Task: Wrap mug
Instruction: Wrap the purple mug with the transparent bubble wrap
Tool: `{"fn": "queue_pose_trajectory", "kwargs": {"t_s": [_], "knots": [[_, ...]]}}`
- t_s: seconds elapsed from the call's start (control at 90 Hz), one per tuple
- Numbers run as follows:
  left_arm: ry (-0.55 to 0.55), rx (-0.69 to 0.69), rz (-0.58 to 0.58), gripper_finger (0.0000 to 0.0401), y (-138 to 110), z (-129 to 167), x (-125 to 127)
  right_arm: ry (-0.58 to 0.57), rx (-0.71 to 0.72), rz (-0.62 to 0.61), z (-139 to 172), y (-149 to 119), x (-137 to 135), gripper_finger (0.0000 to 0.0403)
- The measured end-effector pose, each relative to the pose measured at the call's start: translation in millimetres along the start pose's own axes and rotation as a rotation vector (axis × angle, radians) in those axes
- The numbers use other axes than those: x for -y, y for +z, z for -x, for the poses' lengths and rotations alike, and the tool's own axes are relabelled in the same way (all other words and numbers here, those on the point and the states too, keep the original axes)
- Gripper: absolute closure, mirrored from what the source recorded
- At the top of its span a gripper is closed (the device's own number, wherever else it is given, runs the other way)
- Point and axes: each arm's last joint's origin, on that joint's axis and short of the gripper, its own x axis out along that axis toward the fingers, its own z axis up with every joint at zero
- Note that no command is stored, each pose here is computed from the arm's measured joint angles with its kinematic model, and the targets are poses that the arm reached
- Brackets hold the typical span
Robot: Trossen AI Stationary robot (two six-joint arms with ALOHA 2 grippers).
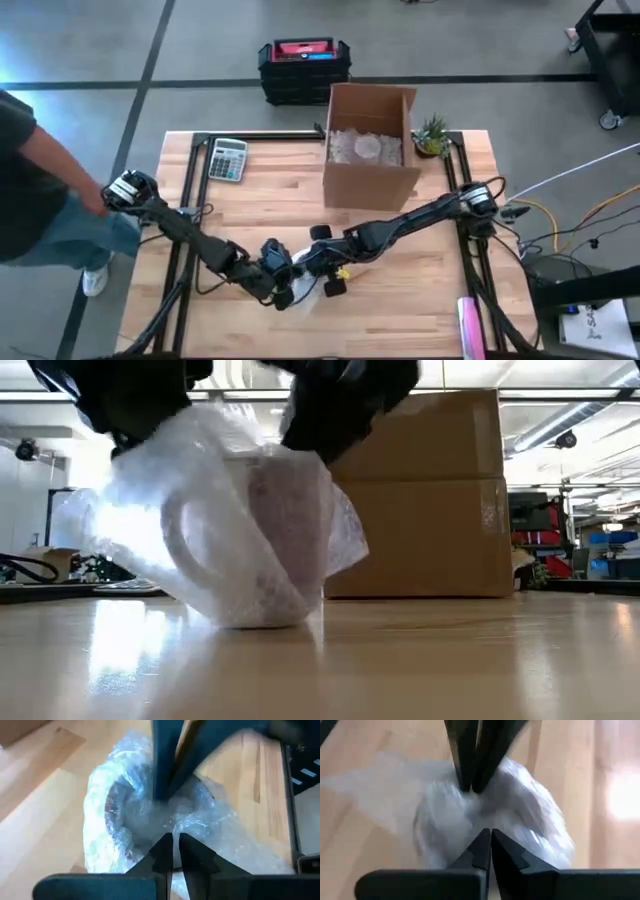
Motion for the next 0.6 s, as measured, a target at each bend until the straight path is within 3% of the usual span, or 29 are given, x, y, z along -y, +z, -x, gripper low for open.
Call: {"fn": "queue_pose_trajectory", "kwargs": {"t_s": [0.156,0.244,0.344,0.5,0.6], "knots": [[-0.005,0.002,-0.003,0.0381,0.8,2.2,0.3,0.100,0.092,0.003,14.0,10.9,-4.0,0.0403],[-0.005,0.002,-0.002,0.0381,0.6,2.4,0.5,0.111,0.103,0.009,-4.7,8.9,-6.7,0.0403],[-0.012,0.000,0.000,0.0381,1.5,3.3,1.2,0.106,0.019,0.011,-32.6,-5.8,-3.2,0.0403],[-0.172,-0.093,0.027,0.0381,11.8,15.1,12.0,0.095,-0.013,-0.019,-47.0,-12.3,-0.1,0.0403],[-0.204,-0.083,0.012,0.0381,19.1,24.6,15.0,0.092,-0.014,-0.013,-48.8,-12.8,-0.4,0.0403]]}}
